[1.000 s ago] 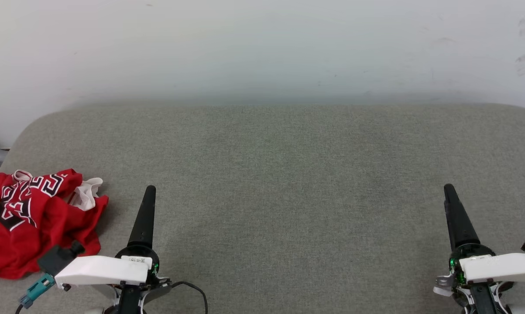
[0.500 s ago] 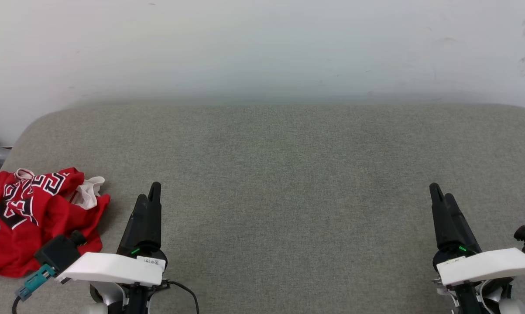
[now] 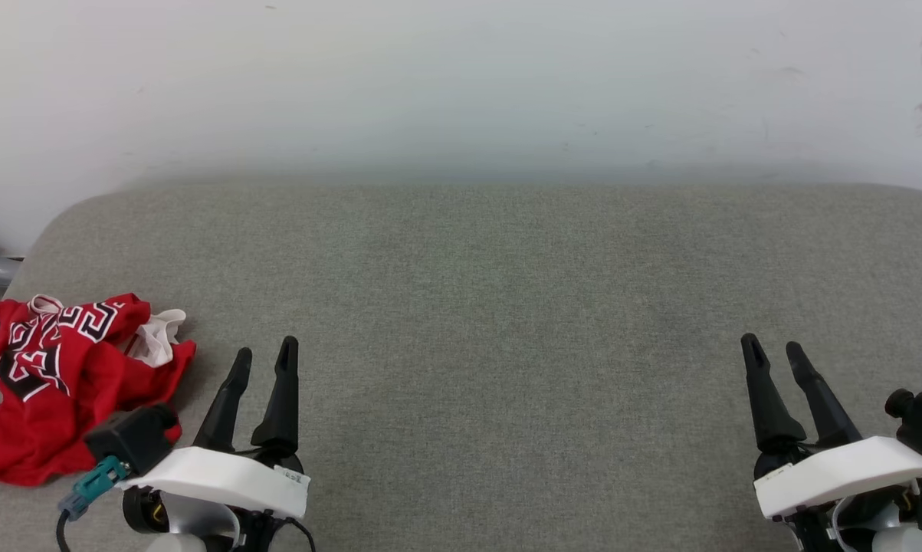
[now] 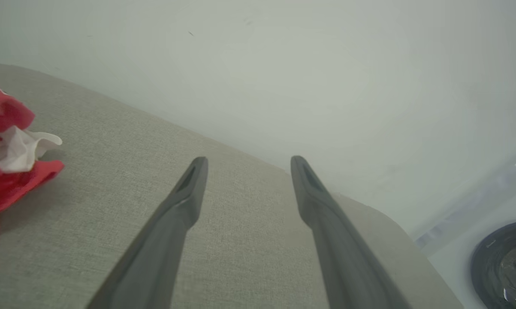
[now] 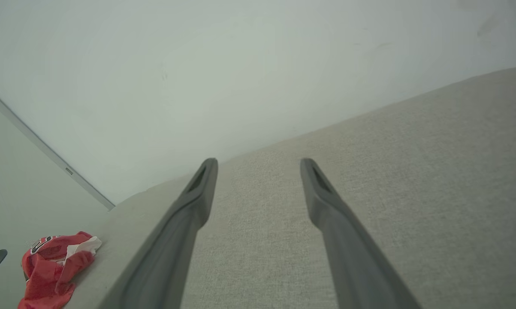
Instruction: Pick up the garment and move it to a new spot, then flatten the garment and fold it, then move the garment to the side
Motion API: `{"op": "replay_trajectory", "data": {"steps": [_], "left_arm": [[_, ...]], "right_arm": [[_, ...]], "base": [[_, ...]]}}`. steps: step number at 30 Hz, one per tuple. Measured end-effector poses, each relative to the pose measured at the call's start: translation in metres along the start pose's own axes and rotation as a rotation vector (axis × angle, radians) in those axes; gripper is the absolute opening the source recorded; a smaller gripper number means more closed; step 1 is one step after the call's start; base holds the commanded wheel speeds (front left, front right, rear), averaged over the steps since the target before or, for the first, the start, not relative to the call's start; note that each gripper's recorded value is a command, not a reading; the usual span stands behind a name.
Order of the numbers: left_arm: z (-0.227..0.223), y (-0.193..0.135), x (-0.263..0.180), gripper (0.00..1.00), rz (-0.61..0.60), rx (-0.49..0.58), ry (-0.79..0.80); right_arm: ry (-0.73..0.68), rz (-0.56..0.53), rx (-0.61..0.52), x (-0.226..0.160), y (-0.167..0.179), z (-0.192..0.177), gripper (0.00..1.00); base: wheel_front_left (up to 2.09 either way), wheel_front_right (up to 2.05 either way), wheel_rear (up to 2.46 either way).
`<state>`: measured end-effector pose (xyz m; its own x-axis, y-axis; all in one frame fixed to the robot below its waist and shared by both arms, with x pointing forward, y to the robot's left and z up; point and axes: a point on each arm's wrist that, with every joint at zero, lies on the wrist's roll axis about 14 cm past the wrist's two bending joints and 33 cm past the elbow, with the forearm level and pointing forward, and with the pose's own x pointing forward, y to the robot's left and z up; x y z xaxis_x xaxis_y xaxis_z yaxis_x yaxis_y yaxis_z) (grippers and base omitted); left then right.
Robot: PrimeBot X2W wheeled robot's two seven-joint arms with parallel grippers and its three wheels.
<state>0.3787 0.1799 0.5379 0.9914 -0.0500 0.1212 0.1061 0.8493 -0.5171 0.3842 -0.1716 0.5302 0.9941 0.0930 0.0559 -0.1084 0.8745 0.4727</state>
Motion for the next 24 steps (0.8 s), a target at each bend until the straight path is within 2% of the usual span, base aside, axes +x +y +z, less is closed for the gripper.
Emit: {"op": "replay_trajectory", "data": {"steps": [10, 24], "left_arm": [[-0.0071, 0.0025, -0.0003, 1.00, -0.002, 0.184, 0.027], [-0.0076, -0.0020, 0.0003, 1.00, -0.032, 0.349, 0.022]], "right_arm": [[0.014, -0.006, -0.162, -0.0031, -0.0028, 0.0013, 1.00], [0.022, -0.007, -0.307, -0.0069, -0.0022, 0.0008, 1.00]], "base": [[0.00, 0.00, 0.00], [0.00, 0.00, 0.00]]}}
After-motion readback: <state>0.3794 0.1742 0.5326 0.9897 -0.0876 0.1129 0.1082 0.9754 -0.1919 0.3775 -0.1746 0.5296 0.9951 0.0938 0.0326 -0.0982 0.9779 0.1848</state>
